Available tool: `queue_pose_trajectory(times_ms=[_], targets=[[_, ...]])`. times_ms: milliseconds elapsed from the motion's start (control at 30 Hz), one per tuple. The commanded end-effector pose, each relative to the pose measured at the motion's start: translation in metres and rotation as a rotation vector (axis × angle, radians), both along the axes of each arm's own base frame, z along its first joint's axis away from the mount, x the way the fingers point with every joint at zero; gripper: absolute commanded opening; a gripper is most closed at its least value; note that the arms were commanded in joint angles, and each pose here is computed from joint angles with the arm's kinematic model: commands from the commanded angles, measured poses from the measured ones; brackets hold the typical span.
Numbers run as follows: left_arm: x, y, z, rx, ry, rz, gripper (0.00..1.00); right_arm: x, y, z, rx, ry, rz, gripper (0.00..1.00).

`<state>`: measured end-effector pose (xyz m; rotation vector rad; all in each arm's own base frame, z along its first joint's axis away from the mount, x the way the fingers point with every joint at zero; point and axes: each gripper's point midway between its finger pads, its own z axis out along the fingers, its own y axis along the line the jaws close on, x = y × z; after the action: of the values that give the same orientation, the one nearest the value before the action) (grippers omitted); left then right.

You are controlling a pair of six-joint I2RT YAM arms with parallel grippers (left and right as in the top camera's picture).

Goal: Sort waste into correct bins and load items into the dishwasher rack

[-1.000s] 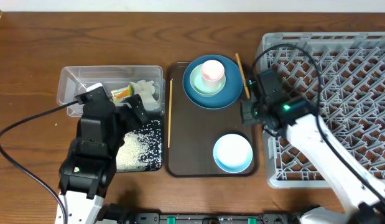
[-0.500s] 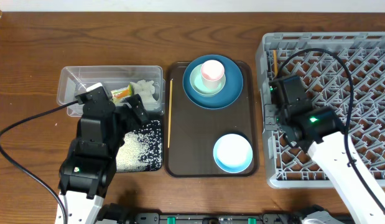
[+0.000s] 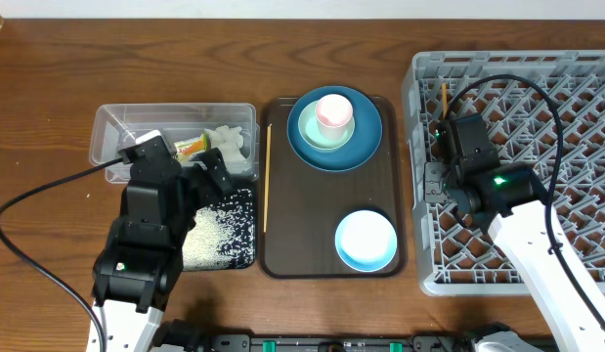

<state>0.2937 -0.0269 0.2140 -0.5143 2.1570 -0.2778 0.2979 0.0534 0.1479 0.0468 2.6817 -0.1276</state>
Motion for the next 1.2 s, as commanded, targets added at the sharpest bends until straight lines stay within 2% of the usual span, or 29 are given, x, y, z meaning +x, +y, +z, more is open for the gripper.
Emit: queue_pose_trajectory(times_ms=[0, 233, 333, 433, 767, 1000, 1167], targets=[[0.0, 0.005, -0.001, 0.005, 0.002, 0.026, 0.98, 0.003, 0.0, 0.002, -0.004, 0.0, 0.023, 0.01], [0.0, 0.005, -0.002, 0.005, 0.002, 0.026, 0.98, 0.004, 0.0, -0.005, -0.012, 0.023, 0.023, 0.03], [0.0, 0.005, -0.002, 0.005, 0.002, 0.026, 0.98, 0.004, 0.001, -0.01, -0.018, 0.042, 0.023, 0.06], [0.0, 0.005, -0.002, 0.005, 0.002, 0.026, 0.98, 0.004, 0.001, -0.017, -0.024, 0.065, 0.023, 0.13], [0.0, 0.005, -0.001, 0.005, 0.002, 0.026, 0.98, 0.005, 0.001, -0.026, -0.029, 0.095, 0.024, 0.19], [0.0, 0.005, -0.001, 0.005, 0.002, 0.026, 0.98, 0.003, 0.015, -0.027, 0.042, 0.109, 0.051, 0.23], [0.0, 0.005, -0.001, 0.005, 0.002, 0.026, 0.98, -0.002, 0.056, -0.025, 0.265, 0.139, 0.131, 0.43]])
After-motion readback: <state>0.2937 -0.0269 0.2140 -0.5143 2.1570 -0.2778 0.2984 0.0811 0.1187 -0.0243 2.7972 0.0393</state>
